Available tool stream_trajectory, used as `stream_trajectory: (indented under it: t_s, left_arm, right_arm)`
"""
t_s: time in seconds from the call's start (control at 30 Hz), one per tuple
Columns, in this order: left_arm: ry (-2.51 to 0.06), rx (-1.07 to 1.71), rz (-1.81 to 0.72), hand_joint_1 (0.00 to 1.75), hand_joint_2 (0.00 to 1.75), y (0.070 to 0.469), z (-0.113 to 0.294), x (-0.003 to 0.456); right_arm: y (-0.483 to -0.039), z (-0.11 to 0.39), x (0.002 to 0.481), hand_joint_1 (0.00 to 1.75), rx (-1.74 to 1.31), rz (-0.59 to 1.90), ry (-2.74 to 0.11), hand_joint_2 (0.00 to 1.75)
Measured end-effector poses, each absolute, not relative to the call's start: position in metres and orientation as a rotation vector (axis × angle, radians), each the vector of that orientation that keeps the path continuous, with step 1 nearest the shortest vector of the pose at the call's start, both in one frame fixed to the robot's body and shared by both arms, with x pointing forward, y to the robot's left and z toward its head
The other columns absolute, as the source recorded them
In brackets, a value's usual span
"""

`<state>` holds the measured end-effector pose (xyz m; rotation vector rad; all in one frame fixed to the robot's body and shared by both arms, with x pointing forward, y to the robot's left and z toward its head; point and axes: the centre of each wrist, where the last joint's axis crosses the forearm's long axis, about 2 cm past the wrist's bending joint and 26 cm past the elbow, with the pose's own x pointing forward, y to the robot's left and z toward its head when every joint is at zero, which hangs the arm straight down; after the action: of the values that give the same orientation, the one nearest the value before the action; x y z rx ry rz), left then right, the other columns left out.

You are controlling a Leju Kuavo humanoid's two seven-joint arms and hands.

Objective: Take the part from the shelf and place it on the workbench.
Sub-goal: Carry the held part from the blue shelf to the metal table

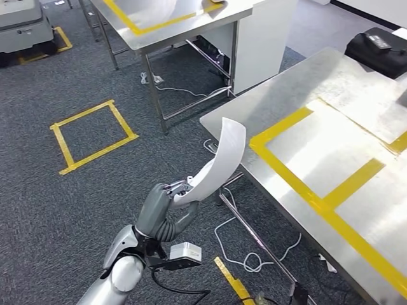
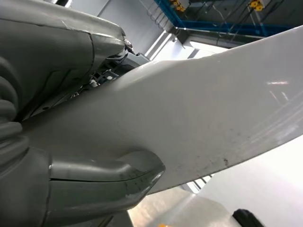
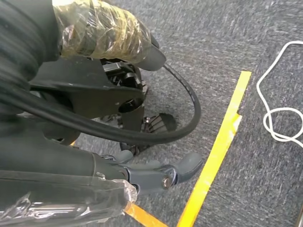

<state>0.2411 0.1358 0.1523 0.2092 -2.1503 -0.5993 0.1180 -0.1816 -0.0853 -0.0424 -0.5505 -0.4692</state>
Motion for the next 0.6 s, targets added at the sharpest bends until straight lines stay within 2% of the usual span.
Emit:
stream_trajectory:
  t_s: [0.6]
  left_arm:
    - [-2.157, 0.154, -0.643, 1.75, 1.75, 0.126, 0.153, 0.246]
  right_arm:
    - [-0.183, -0.087, 0.112, 0.0, -0.051, -0.451, -0.542, 1.75]
